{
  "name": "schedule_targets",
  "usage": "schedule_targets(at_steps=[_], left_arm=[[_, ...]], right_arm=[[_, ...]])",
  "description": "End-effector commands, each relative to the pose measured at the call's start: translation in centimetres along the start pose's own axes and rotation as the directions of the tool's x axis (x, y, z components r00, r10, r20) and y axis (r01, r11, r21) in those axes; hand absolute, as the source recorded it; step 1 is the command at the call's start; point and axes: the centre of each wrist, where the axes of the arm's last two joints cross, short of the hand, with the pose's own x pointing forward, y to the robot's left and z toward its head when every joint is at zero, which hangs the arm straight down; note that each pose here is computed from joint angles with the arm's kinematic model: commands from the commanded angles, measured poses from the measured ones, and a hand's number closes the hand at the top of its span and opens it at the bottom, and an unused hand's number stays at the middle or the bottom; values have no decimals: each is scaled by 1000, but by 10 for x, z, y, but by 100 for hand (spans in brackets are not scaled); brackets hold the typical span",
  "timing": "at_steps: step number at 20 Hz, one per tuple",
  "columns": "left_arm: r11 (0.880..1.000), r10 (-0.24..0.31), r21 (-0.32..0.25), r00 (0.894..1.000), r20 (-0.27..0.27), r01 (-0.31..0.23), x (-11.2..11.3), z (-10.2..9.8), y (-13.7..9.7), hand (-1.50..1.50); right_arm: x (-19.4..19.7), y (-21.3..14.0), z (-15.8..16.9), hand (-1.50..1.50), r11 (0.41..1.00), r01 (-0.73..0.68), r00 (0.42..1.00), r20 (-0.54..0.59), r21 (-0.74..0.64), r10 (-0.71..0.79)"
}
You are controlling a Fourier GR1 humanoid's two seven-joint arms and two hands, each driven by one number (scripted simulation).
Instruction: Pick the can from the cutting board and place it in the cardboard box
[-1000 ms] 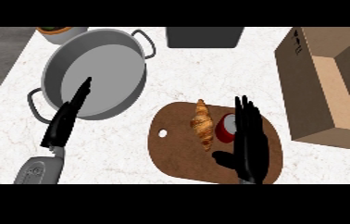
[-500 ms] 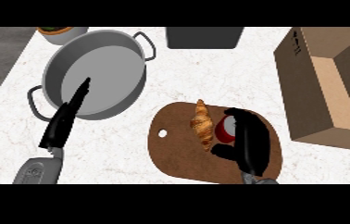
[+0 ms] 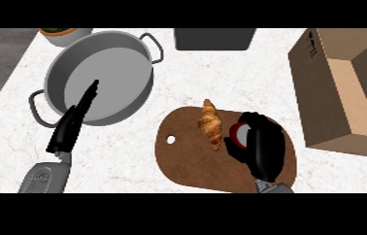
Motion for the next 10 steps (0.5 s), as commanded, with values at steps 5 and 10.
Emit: schedule_targets(at_steps=[5,10], left_arm=[[999,8,-33,1000,12,-8,-4,4,-8,0],[1000,14,-12,1000,-15,-14,-13,5,10,0]], right_arm=[[-17,9,-24,150,854,-229,957,270,466,109],[-15,-35,-81,150,872,-212,949,305,442,76]])
